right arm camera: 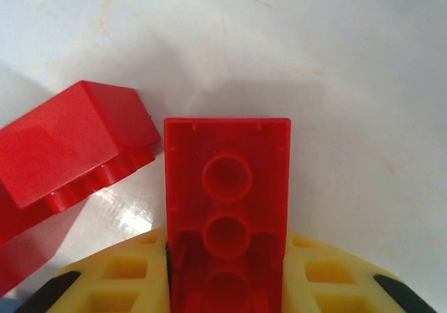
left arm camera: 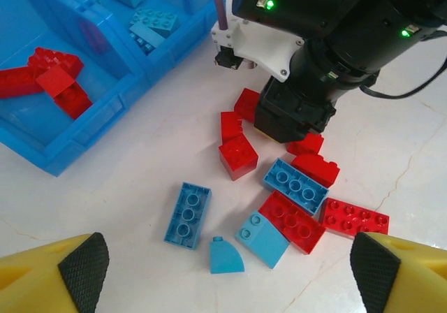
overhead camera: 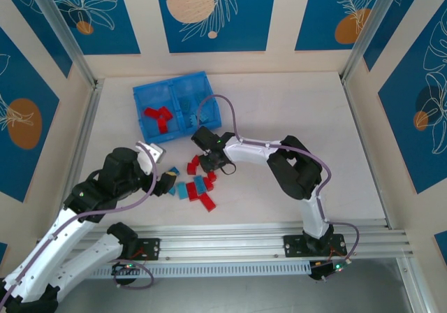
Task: Sort the legos into containers by color
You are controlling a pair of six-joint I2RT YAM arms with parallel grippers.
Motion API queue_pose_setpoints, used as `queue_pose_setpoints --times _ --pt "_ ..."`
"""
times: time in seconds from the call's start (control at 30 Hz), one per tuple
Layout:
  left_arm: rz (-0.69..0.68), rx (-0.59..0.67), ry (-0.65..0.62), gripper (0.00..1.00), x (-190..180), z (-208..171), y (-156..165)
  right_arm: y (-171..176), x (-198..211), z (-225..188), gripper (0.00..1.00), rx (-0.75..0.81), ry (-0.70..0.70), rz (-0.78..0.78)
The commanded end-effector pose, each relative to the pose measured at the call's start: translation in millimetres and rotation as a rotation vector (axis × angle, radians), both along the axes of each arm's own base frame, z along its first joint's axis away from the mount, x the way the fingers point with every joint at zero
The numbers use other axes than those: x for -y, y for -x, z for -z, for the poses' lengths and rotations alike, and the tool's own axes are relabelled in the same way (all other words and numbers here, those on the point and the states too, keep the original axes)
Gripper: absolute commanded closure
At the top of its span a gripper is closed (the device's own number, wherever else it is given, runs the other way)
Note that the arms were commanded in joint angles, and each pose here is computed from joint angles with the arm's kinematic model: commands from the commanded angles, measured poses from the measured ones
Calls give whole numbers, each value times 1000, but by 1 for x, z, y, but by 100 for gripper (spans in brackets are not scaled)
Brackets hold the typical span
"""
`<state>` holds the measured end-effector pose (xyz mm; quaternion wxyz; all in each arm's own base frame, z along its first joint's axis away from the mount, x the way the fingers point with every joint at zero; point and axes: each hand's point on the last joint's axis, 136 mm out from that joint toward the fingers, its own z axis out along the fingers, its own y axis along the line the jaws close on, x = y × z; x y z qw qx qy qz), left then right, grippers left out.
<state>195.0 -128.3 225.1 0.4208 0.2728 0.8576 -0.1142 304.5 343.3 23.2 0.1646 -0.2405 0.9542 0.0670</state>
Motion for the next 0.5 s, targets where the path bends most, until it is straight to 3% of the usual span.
queue_pose_setpoints --times 0.0,0.13,0.3,0.47 --pt "-36 49 4 5 -5 -8 -4 -3 5 -38 74 68 -38 34" --pt "-173 114 -2 1 -28 -18 -12 6 -8 -103 74 181 -181 -13" --pt "-405 241 34 0 -68 -39 -17 22 -53 -180 73 318 -416 -134" --pt "-617 323 29 0 -112 -52 -9 -7 -100 -211 72 439 -515 -162"
